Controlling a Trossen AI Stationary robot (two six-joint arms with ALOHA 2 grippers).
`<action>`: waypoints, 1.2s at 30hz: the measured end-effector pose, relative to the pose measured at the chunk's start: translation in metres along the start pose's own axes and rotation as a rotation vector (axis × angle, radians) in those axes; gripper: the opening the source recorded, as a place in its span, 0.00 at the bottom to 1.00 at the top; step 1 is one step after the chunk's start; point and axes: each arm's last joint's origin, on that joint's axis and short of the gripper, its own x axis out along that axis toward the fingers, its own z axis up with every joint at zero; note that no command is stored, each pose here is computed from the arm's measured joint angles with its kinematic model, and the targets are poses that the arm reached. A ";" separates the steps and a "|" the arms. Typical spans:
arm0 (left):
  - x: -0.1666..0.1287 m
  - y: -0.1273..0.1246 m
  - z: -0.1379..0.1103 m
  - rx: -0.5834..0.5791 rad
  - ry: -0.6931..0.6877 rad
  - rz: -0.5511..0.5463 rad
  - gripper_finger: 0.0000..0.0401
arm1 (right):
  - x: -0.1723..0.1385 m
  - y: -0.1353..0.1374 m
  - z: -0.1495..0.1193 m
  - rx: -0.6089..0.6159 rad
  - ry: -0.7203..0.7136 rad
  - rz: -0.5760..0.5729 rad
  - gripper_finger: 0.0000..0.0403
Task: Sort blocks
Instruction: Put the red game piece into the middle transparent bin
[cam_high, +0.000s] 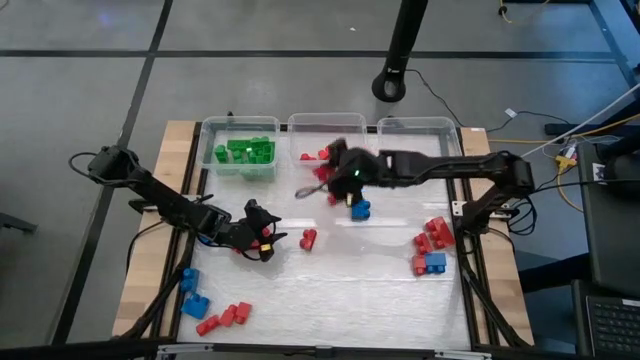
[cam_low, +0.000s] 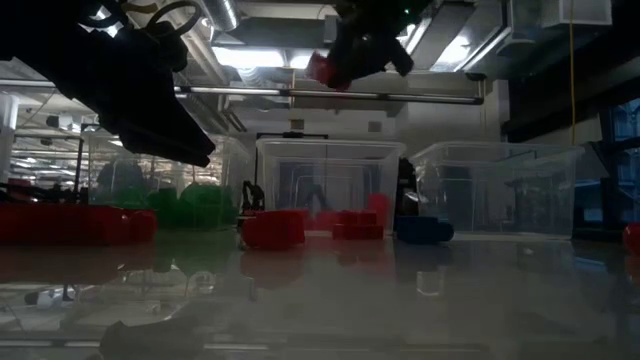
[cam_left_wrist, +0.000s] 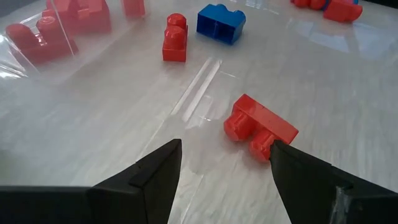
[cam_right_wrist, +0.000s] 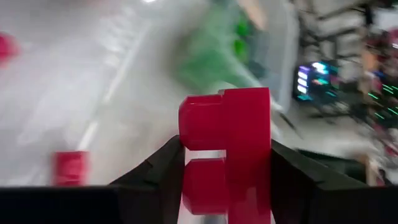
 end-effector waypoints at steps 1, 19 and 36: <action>0.000 0.000 0.000 -0.001 -0.001 -0.001 0.57 | 0.000 -0.007 -0.004 0.014 0.005 -0.031 0.45; 0.000 0.000 0.000 -0.026 -0.002 -0.002 0.57 | 0.034 -0.057 -0.078 0.301 0.161 -0.166 0.47; 0.000 0.000 0.000 -0.027 -0.004 -0.003 0.57 | 0.018 -0.042 -0.053 0.270 0.140 -0.130 0.84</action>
